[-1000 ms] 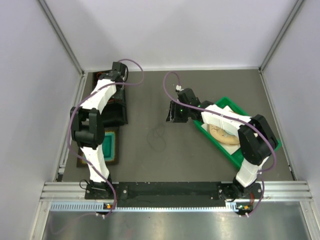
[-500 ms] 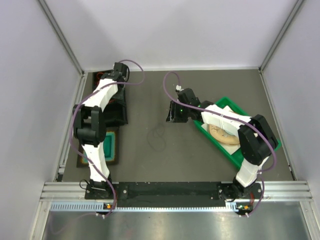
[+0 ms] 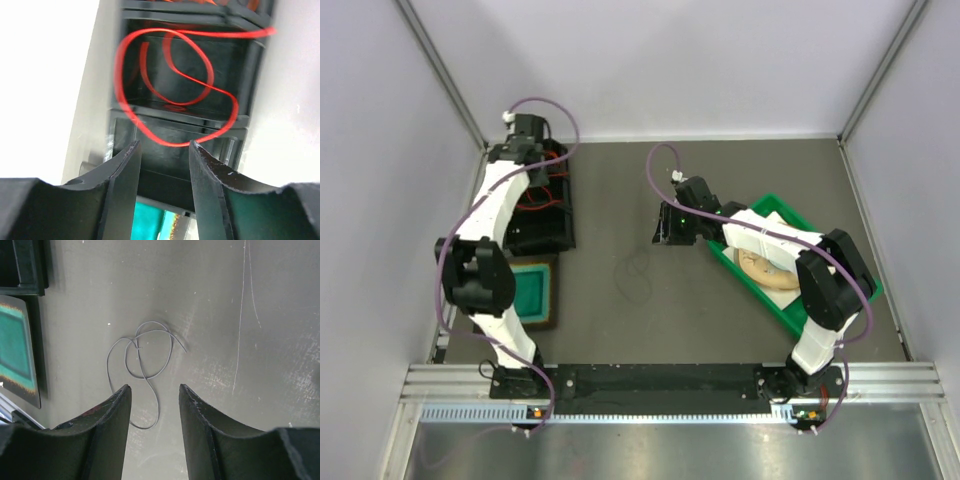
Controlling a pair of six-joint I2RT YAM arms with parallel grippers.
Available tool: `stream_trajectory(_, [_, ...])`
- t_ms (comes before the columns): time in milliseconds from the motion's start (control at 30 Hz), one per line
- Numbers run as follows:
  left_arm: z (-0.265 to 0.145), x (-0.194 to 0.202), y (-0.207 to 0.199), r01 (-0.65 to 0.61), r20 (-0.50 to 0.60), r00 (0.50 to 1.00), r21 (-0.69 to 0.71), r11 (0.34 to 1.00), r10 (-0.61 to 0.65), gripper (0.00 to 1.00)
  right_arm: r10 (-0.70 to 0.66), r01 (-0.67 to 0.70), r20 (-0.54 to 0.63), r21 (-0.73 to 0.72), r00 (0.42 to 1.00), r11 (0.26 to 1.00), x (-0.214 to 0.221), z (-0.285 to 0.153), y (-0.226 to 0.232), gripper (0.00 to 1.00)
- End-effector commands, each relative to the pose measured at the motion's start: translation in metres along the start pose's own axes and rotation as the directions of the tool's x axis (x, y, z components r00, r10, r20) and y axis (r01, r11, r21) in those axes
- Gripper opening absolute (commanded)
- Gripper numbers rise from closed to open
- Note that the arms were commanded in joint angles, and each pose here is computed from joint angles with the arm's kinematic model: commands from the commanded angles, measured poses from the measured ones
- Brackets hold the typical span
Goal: Untangle the cables
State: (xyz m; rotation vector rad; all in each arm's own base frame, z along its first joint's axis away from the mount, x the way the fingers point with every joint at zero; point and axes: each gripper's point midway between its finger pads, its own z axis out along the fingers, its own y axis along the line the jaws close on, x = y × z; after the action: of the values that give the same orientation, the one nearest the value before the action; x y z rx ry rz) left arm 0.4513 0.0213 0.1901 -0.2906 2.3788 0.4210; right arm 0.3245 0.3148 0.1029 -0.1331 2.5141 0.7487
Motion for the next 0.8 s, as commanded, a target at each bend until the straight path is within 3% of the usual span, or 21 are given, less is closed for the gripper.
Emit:
stream_trajectory(0, [-0.010,0.017,0.041,0.248,-0.075,0.966,0.005,0.969,-0.247,0.50,-0.015,0.016,0.029,-0.031,0.999,0.999,-0.004,-0.003,0.011,0.43])
stream_trajectory(133, [0.001,0.040,0.042,0.333,-0.137,0.937,0.083,0.939,-0.321,0.52,-0.012,0.013,0.028,-0.041,1.000,0.999,-0.004,-0.003,0.012,0.43])
stream_trajectory(300, [0.022,0.062,0.030,0.354,-0.227,0.918,0.098,0.930,-0.325,0.52,-0.009,0.011,0.027,-0.048,1.000,0.999,-0.003,-0.003,0.013,0.43])
stream_trajectory(567, [0.040,0.057,0.025,0.468,-0.183,0.877,0.108,0.877,-0.445,0.50,-0.014,0.015,0.027,-0.045,1.000,0.999,-0.003,-0.003,0.012,0.43])
stream_trajectory(767, [0.050,0.057,0.022,0.484,-0.202,0.866,0.107,0.869,-0.458,0.46,-0.014,0.015,0.026,-0.038,1.000,0.999,-0.003,-0.003,0.011,0.43])
